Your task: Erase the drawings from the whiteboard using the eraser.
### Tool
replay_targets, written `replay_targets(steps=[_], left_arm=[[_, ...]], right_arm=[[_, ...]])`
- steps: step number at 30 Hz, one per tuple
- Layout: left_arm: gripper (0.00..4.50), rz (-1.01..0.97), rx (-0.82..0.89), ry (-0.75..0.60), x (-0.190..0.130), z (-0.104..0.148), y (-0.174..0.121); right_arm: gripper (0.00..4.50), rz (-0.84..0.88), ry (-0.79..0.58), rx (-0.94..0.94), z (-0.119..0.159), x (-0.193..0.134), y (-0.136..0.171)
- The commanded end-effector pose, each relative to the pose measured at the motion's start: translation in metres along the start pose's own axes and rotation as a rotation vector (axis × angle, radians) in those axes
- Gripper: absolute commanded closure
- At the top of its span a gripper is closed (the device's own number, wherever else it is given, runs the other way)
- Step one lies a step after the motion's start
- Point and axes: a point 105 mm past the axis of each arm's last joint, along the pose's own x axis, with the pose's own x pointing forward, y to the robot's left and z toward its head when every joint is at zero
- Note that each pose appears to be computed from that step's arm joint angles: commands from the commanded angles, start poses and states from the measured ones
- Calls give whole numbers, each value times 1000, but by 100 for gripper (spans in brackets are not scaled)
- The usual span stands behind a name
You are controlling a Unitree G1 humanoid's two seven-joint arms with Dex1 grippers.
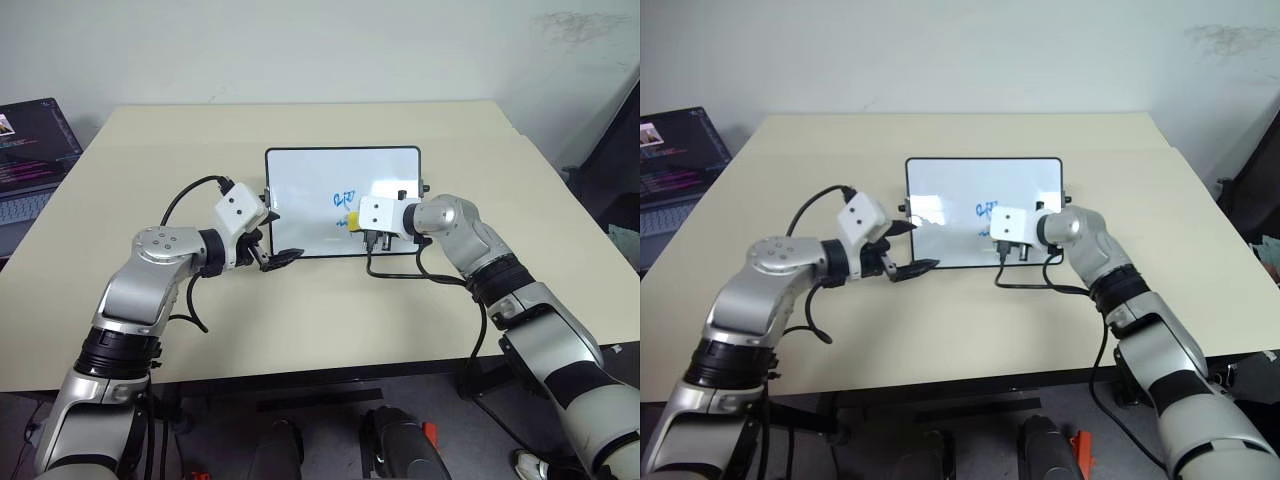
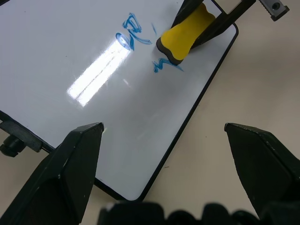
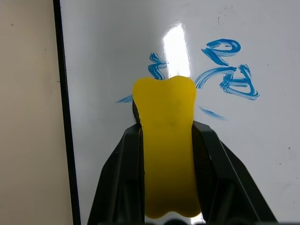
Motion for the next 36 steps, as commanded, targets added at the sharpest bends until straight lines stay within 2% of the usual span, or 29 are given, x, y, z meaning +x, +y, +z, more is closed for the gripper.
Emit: replay_targets(steps=[1,7,11,16,21,26,30,36], left_arm=[[0,13,47,-45,-1,17,2],[0,17,45,-44,-1,16,3],[0,19,45,-44,-2,17,3],[0,22,44,-44,-2,16,4],[0,23,43,-43,-3,16,4],[0,24,43,-45,-1,17,4],[0,22,45,-48,0,18,4],[0,24,47,-50,0,19,4]], right_arm=[[350,-152,62,20,-10,-9,-36],[350,-279,85,34,-10,-16,-66],[350,-291,80,32,-8,-15,-70],[350,-180,54,13,-4,-4,-46],[350,28,51,-43,-10,3,0],[350,54,67,-44,-15,1,10],[350,40,84,-37,-20,0,7],[350,-132,119,-3,-25,-6,-29]])
